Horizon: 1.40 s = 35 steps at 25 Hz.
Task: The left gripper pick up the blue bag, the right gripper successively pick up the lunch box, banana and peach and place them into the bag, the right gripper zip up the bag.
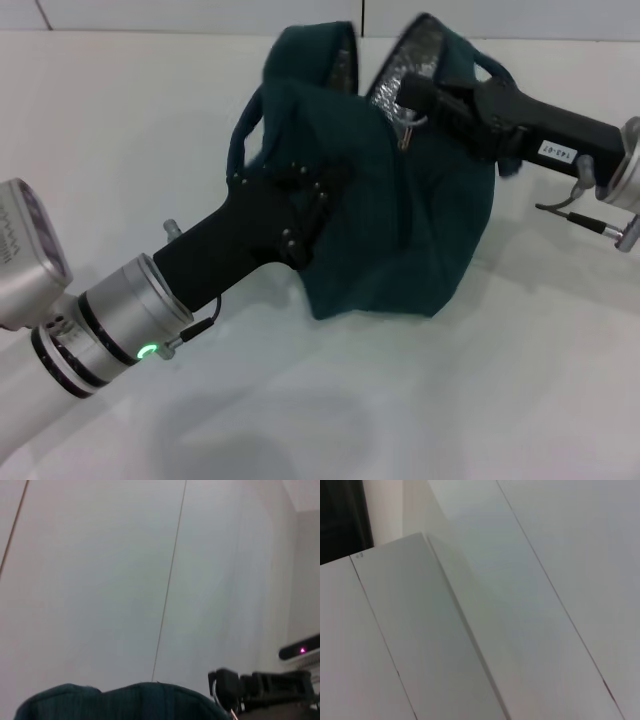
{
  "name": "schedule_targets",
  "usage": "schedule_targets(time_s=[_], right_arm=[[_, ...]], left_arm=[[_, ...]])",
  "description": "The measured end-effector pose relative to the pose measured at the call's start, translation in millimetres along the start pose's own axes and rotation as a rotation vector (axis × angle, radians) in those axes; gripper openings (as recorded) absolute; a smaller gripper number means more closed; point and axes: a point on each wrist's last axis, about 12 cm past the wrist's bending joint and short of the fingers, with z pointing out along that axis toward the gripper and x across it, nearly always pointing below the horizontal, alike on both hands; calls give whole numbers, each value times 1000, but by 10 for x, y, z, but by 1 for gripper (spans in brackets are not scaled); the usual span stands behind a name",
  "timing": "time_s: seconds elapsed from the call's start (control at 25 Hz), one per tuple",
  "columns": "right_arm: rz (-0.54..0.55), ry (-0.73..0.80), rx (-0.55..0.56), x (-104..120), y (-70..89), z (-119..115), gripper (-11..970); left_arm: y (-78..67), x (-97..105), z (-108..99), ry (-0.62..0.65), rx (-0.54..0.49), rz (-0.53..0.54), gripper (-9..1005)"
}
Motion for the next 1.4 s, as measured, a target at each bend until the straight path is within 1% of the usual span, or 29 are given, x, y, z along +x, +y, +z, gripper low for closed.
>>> schedule_targets(time_s=[0.2,0.36,0.56,0.76,1.0,1.2,1.32,1.4], right_arm=[[-7,-1,-11,-41,-9,76,11],[-11,-4,7,-55,-36,108,11],[-13,1,6,-53,-36,134,10],[-7,6,4,-32,-31,132,10],[-17,21,-49,-47,19,187,10],[-27,34,-78,-72,35,269,10],[-31,36,-86,-84,38,297,10],[-31,36,-88,-84,40,303,11]], left_arm=[[5,47,-10,40,-6,3,50],[4,60,-9,55,4,12,51],[-17,63,-21,45,0,-2,54],[-42,51,-46,14,-12,-49,56],[-61,70,-83,12,-26,-67,186],[-63,118,-149,37,-57,-79,421],[-45,179,-213,71,-110,-88,667],[-24,213,-269,87,-156,-94,747]])
